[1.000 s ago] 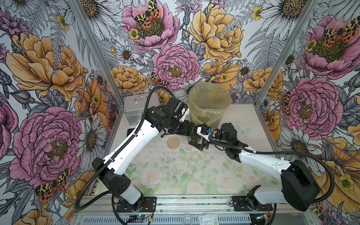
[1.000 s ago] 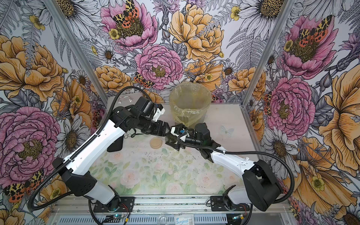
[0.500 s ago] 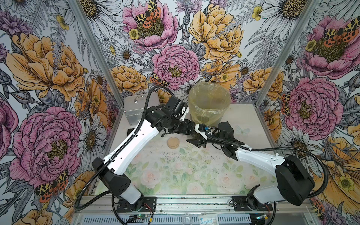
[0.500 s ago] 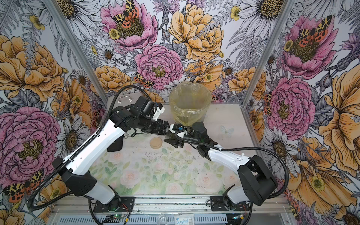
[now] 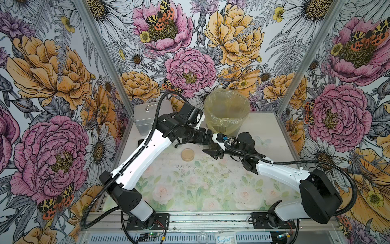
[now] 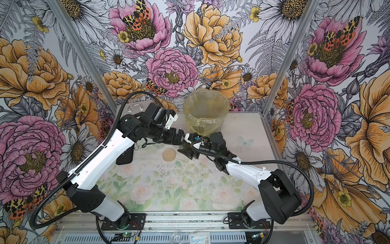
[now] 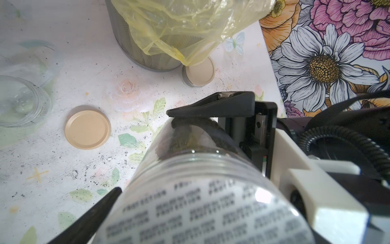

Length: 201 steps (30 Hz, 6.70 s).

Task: Empty moldy tea leaves from jars
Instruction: Pick up the jar from the center of the board, then unscrew the lid from the jar, then place the lid at the center of the board.

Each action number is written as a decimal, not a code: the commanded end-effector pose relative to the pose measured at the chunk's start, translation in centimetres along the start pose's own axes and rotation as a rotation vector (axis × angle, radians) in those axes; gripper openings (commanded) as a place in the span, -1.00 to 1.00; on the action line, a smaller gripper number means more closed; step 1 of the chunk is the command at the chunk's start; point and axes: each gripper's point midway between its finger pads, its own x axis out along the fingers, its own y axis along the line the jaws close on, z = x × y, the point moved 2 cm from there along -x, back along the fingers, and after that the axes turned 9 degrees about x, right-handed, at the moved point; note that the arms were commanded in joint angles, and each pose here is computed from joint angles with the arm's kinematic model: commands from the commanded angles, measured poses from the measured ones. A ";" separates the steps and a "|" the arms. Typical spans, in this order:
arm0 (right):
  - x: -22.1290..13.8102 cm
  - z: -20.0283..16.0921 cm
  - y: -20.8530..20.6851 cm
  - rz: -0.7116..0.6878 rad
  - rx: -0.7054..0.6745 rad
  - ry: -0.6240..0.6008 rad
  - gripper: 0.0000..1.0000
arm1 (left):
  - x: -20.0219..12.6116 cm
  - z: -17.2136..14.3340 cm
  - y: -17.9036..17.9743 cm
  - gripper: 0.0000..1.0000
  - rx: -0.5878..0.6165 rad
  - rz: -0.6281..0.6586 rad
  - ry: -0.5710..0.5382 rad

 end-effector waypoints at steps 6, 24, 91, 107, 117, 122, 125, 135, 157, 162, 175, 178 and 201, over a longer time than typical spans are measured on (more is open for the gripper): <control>-0.1 0.5 -0.3 -0.018 0.029 -0.018 0.18 | -3.6 1.2 -2.2 0.98 0.137 -0.035 -0.119; -1.2 1.2 -0.5 0.002 0.046 -0.036 0.14 | -6.8 1.2 -2.9 0.98 0.254 -0.132 -0.182; -1.7 1.1 -0.9 -0.059 -0.090 0.057 -0.01 | -2.5 3.7 -1.0 -0.11 -0.029 0.050 -0.062; -1.1 0.0 -1.8 -0.102 -0.192 0.035 -0.06 | -5.5 5.6 1.9 -0.14 -0.694 0.119 -0.245; -0.8 -0.9 -2.2 -0.119 -0.232 0.023 -0.09 | -7.0 4.4 4.4 -0.24 -1.065 0.146 -0.323; -0.8 -0.7 -3.0 -0.151 -0.244 0.022 -0.15 | -8.4 3.9 5.0 -0.26 -1.142 0.149 -0.373; -0.8 -0.6 -3.2 -0.154 -0.251 0.014 -0.16 | -8.5 3.4 5.2 -0.27 -1.175 0.150 -0.376; -0.6 -0.8 -2.9 -0.135 -0.240 0.004 -0.21 | -8.7 4.1 4.6 0.12 -1.204 0.124 -0.389; -4.9 6.4 -3.5 -0.202 -0.122 -0.205 -0.25 | -9.3 3.5 7.3 0.08 -0.700 0.369 -0.398; -6.2 8.4 -3.6 -0.234 -0.104 -0.235 -0.26 | -5.9 1.7 7.6 0.09 -0.521 0.474 -0.275; -10.6 13.0 -2.1 -0.299 -0.066 -0.311 -0.28 | 9.2 -3.9 5.0 -0.03 -0.100 0.485 0.016; -12.0 13.9 -2.1 -0.344 -0.046 -0.334 -0.28 | 12.5 -5.3 4.5 -0.01 -0.078 0.422 0.061; -14.2 14.4 -2.2 -0.432 -0.031 -0.297 -0.28 | 22.3 -11.3 5.8 0.97 0.171 0.519 0.294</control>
